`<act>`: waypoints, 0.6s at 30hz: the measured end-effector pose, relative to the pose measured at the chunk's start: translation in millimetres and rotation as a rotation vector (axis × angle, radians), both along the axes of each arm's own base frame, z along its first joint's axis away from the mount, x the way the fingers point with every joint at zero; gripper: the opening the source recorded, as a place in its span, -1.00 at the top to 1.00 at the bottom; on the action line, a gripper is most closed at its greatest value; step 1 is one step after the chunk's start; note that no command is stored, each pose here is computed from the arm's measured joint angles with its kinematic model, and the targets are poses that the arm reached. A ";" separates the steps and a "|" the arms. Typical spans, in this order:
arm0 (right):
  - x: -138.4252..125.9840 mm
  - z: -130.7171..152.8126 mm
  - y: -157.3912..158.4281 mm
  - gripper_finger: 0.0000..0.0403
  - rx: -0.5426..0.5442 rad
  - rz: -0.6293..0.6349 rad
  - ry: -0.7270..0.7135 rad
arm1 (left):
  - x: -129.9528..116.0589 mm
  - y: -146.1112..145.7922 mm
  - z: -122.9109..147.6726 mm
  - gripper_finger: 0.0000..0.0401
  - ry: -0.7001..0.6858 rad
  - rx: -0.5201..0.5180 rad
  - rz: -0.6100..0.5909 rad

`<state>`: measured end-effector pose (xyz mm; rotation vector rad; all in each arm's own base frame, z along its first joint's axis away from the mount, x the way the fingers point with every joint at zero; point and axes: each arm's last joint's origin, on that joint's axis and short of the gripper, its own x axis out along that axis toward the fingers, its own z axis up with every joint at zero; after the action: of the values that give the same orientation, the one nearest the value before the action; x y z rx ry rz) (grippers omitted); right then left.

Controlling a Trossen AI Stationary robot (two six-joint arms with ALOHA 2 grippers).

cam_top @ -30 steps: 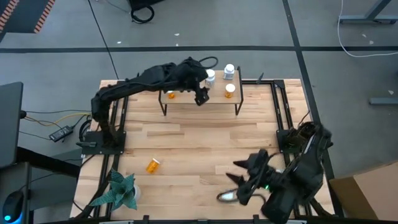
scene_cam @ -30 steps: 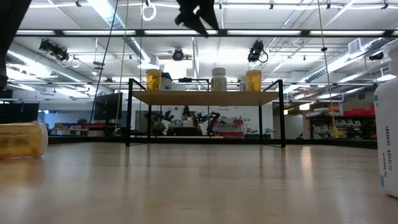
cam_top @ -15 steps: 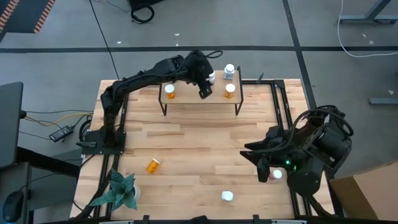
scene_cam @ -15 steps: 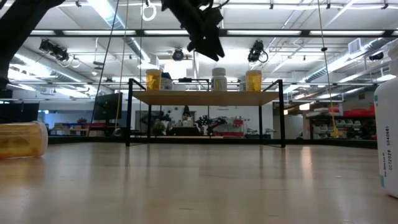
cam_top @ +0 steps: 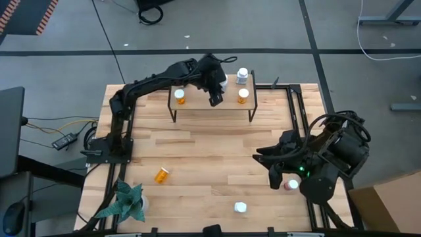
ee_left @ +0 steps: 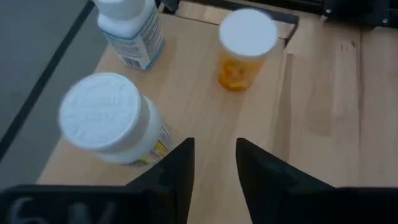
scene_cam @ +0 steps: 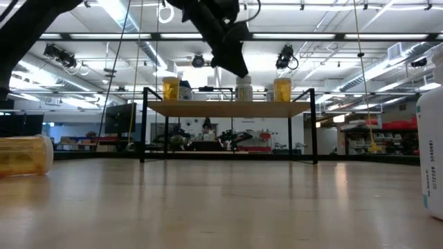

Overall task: Pick and place medicine bottles onto shelf by color
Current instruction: Adjust the white medicine bottle on the shelf

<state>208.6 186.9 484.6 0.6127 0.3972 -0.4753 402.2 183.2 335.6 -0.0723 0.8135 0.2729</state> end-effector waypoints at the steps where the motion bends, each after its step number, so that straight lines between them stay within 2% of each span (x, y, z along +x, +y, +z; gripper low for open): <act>1: 0.4 -0.1 -0.4 0.33 -0.005 0.001 0.002 | 0.9 2.1 -3.9 0.41 0.009 -0.012 -0.002; 18: 0.5 -0.2 -0.3 0.39 -0.004 0.001 0.003 | 5.6 16.6 -17.4 0.60 0.008 -0.018 0.010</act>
<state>209.1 186.6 484.4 0.6080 0.3996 -0.4760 407.9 199.9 318.2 -0.0926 0.8238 0.2757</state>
